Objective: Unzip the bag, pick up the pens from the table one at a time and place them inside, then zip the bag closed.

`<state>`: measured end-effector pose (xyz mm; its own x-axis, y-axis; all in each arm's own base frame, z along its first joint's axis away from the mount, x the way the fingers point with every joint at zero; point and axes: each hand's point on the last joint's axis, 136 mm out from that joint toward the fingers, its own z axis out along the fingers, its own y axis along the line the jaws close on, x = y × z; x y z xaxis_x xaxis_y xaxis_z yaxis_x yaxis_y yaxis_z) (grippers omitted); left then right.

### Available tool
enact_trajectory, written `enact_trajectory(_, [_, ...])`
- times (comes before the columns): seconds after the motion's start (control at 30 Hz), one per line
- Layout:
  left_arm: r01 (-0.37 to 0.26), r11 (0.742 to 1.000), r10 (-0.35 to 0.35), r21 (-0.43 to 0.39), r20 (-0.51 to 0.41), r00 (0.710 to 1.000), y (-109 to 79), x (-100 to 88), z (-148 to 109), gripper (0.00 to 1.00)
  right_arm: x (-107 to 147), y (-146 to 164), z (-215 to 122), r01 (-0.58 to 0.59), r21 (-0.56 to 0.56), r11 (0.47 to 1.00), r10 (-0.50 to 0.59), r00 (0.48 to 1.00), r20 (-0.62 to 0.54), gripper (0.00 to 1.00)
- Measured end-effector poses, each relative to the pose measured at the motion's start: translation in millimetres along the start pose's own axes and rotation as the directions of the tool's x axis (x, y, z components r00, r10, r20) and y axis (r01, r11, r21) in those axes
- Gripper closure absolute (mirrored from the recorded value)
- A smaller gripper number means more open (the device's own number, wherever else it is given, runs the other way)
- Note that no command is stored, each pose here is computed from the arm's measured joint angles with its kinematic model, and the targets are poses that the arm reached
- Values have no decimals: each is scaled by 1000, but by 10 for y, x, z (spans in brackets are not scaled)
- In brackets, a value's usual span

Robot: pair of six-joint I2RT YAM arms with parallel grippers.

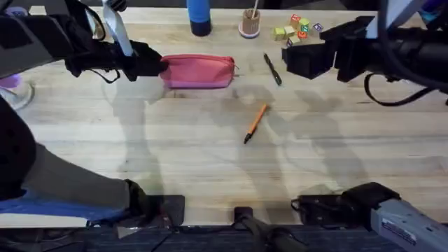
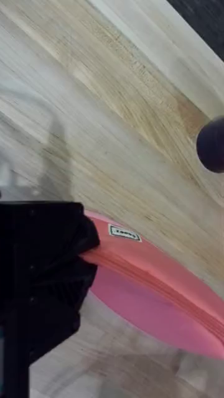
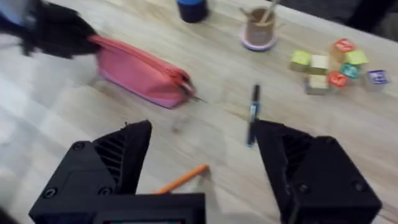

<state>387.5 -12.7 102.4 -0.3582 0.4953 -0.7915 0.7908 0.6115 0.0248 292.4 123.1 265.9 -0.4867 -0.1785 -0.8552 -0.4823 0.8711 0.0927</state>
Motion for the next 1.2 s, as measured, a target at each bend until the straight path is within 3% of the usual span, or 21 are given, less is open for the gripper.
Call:
enact_trajectory(0.37, [0, 1000, 0, 0, 0, 1000, 0, 0, 0, 958, 6, 81, 161, -272, -64, 960, 270, 962, -34, 4])
enact_trajectory(0.7, [0, 1000, 0, 0, 0, 1000, 0, 0, 0, 958, 57, 25, 450, -579, -39, 814, 574, 814, -90, 4])
enact_trajectory(0.87, [0, 1000, 0, 0, 0, 1000, 0, 0, 0, 958, -81, 14, 464, -615, -66, 786, 613, 788, -46, 4])
enact_trajectory(1.2, [0, 1000, 0, 0, 0, 1000, 0, 0, 0, 959, -87, 7, 466, -638, -63, 768, 636, 770, -44, 4])
